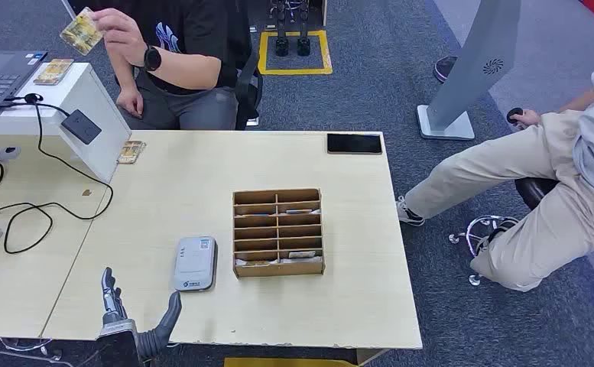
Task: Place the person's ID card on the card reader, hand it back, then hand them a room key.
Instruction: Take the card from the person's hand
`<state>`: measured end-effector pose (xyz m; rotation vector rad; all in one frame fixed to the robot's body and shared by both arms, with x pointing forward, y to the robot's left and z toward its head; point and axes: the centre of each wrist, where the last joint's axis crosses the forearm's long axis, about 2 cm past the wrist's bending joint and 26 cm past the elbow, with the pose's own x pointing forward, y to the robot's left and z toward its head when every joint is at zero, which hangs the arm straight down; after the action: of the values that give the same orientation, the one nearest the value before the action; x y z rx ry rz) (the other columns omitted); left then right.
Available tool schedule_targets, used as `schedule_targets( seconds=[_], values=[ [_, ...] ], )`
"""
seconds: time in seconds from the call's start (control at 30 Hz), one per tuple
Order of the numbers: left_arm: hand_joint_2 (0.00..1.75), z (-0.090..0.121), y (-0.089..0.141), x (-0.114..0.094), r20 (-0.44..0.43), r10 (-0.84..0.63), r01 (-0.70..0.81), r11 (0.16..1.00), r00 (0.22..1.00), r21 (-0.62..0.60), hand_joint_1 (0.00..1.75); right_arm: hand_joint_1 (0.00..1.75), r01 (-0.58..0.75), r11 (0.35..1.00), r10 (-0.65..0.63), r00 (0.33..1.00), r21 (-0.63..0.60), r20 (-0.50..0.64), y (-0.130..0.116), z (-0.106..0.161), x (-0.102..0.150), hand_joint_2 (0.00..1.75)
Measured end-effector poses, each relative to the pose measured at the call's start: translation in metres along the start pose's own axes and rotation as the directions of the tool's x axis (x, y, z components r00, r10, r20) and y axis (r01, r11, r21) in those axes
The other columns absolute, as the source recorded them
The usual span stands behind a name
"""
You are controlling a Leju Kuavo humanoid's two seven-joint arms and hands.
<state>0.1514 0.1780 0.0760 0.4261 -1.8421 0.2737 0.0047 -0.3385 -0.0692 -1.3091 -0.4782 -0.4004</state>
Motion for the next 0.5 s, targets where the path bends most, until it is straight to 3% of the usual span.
schedule_targets(
  seconds=[0.5],
  values=[
    [1.75, -0.0003, -0.0002, 0.0001, 0.002, 0.002, -0.002, 1.000, 1.000, 0.001, 0.00, 0.00, 0.013, 1.000, -0.013, 1.000, -0.009, -0.019, -0.0001, -0.0001, -0.0002, 1.75]
  ],
)
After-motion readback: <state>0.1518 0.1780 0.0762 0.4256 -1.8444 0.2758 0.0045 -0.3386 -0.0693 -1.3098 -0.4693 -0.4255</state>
